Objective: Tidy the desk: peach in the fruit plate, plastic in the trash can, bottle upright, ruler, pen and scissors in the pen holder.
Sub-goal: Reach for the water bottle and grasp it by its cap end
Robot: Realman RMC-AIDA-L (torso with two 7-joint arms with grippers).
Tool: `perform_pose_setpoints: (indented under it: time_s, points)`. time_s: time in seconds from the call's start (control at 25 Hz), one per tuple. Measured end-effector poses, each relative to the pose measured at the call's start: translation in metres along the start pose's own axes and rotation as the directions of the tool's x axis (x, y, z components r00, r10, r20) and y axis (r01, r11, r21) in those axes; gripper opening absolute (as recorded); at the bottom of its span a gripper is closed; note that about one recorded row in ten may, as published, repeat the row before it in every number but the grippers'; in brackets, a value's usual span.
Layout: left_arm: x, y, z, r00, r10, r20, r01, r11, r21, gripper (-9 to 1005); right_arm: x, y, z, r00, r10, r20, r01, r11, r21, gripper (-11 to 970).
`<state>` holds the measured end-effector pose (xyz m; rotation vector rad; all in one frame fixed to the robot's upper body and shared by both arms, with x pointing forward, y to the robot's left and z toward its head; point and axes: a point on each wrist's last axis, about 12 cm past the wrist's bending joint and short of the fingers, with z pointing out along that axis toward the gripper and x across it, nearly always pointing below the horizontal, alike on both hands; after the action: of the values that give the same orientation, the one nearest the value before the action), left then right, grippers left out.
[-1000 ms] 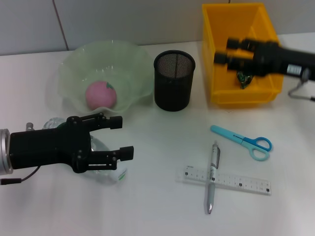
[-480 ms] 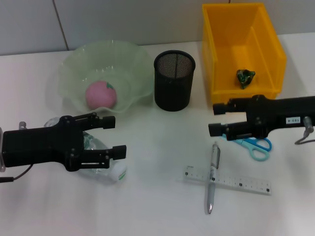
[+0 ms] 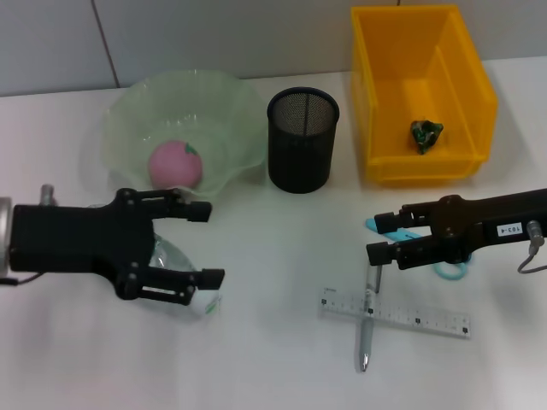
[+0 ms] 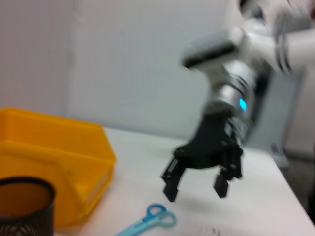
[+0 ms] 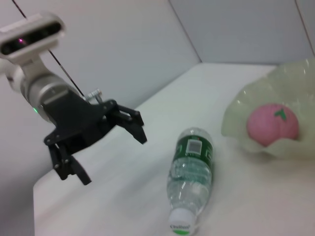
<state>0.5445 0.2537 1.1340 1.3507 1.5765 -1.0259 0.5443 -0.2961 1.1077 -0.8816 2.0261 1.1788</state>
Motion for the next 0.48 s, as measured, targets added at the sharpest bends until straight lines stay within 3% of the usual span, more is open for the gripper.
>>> perform_pose_setpoints:
  time_s: [0.04, 0.16, 0.28, 0.32, 0.4, 0.44, 0.48]
  points:
    - [0.000, 0.000, 0.000, 1.000, 0.000, 0.000, 0.000, 1.000, 0.000, 864, 0.000, -0.001, 0.000, 1.000, 0.016, -0.010, -0.015, 1.000, 0.006, 801]
    - [-0.032, 0.007, 0.017, 0.957, 0.236, -0.169, -0.227, 0.971, 0.070, 864, 0.000, -0.003, 0.002, 0.998, 0.056, -0.012, -0.056, 0.998, 0.027, 800]
    - [-0.032, 0.007, 0.017, 0.957, 0.236, -0.169, -0.227, 0.971, 0.070, 864, 0.000, -0.004, 0.002, 0.997, 0.074, -0.009, -0.073, 0.997, 0.028, 800]
    - [-0.046, 0.009, 0.024, 0.905, 0.351, -0.241, -0.331, 0.936, 0.118, 863, 0.000, -0.004, 0.003, 0.996, 0.084, -0.009, -0.084, 0.996, 0.028, 800]
    - [-0.058, 0.009, 0.031, 0.848, 0.441, -0.295, -0.405, 0.897, 0.178, 863, -0.002, -0.004, 0.003, 0.994, 0.105, -0.008, -0.105, 0.994, 0.030, 800]
    - [-0.058, 0.009, 0.031, 0.848, 0.441, -0.295, -0.405, 0.897, 0.178, 863, -0.003, -0.004, 0.003, 0.994, 0.112, -0.009, -0.112, 0.993, 0.030, 800]
    - [-0.066, 0.007, 0.038, 0.779, 0.512, -0.362, -0.453, 0.859, 0.240, 863, -0.004, -0.004, 0.003, 0.993, 0.117, -0.010, -0.117, 0.993, 0.030, 800]
